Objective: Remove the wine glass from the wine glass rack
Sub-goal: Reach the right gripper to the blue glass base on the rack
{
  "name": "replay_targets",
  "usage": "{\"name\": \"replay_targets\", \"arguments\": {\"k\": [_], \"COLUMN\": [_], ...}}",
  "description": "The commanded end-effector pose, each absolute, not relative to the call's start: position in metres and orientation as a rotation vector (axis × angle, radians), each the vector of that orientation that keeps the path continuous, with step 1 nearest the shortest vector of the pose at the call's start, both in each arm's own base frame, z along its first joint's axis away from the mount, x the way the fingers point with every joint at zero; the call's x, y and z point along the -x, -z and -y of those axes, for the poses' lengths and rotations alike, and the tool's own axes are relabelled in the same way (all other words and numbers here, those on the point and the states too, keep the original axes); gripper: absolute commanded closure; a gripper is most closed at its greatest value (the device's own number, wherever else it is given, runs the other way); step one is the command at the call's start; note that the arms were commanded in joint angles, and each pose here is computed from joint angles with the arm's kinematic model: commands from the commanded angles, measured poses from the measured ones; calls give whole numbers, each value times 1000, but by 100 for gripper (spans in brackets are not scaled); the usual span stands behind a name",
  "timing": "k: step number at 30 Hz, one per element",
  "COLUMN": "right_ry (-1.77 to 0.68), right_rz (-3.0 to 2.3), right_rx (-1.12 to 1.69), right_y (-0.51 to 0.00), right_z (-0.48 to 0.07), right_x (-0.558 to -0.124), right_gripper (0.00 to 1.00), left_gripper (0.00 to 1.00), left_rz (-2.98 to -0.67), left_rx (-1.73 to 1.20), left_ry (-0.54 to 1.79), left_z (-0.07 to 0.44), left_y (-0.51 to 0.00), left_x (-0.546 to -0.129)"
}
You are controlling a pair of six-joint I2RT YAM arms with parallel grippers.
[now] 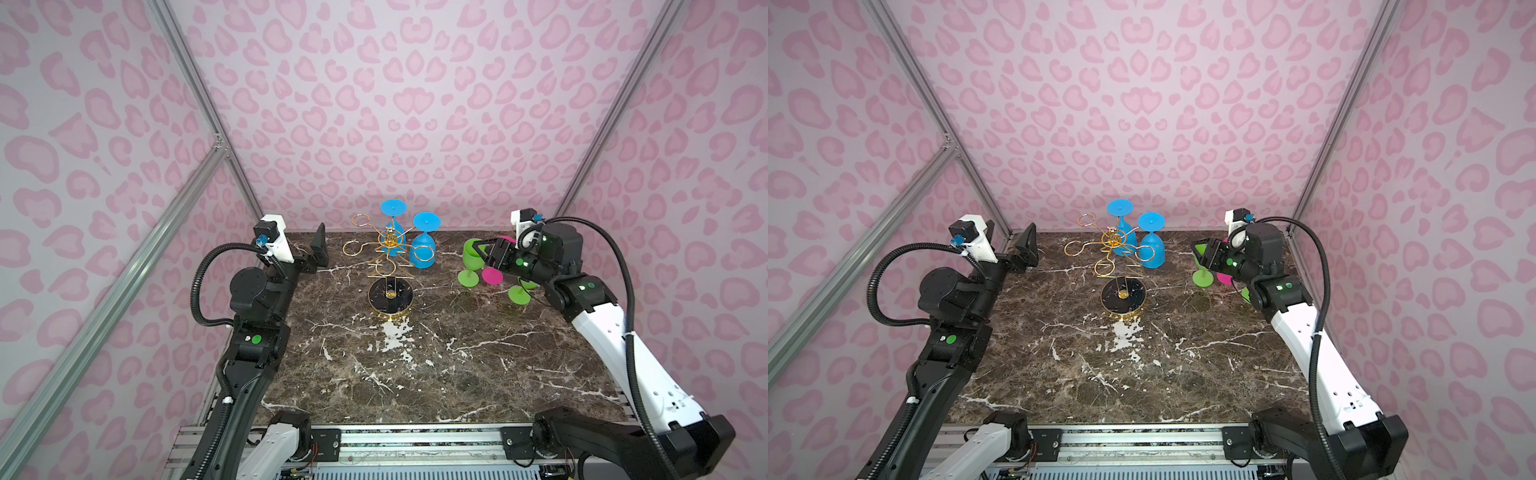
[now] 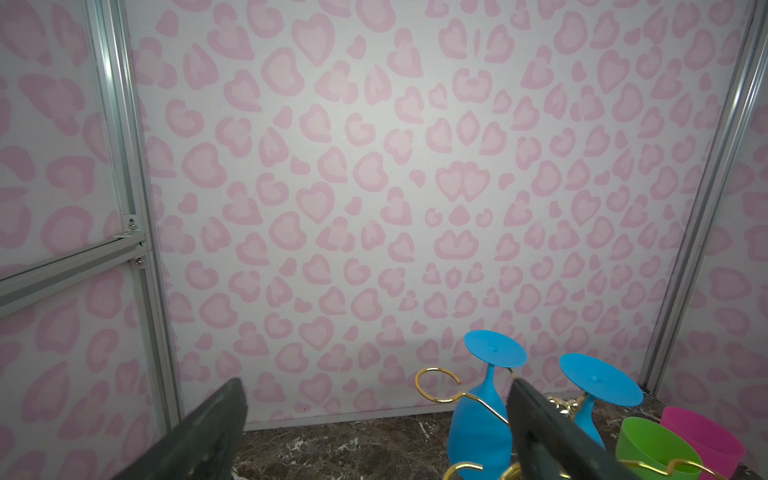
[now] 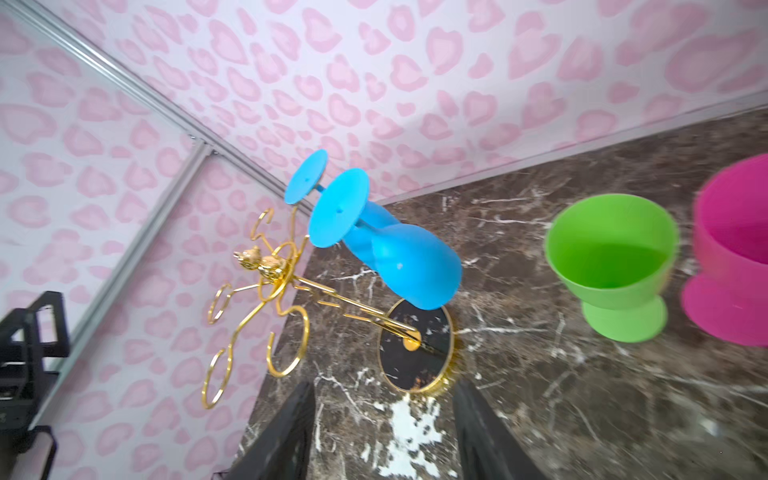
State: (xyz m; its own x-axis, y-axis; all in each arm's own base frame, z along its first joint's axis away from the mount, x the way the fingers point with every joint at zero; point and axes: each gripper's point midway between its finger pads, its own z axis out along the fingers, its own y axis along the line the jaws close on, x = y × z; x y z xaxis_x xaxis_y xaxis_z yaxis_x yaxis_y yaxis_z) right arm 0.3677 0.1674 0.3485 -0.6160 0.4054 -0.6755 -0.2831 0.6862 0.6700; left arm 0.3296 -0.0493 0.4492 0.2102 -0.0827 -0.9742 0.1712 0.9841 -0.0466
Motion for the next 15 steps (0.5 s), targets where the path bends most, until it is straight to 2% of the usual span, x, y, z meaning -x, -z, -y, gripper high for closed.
{"name": "replay_targets", "arguments": {"k": [1,15], "right_ry": [-1129,-1227], "right_rz": [-1901,-1950], "right_rx": [-79,-127], "right_y": [-372,-339], "right_z": [-190,-226], "right_x": [-386,-469], "right_gripper": [44,47], "left_gripper": [1,1], "left_rz": [-1302,-1318], "left_rx": [-62,-59], "left_ry": [173,176], "left_z": [46,45], "left_y": [-459,-453], "left_x": [-328,-333]}}
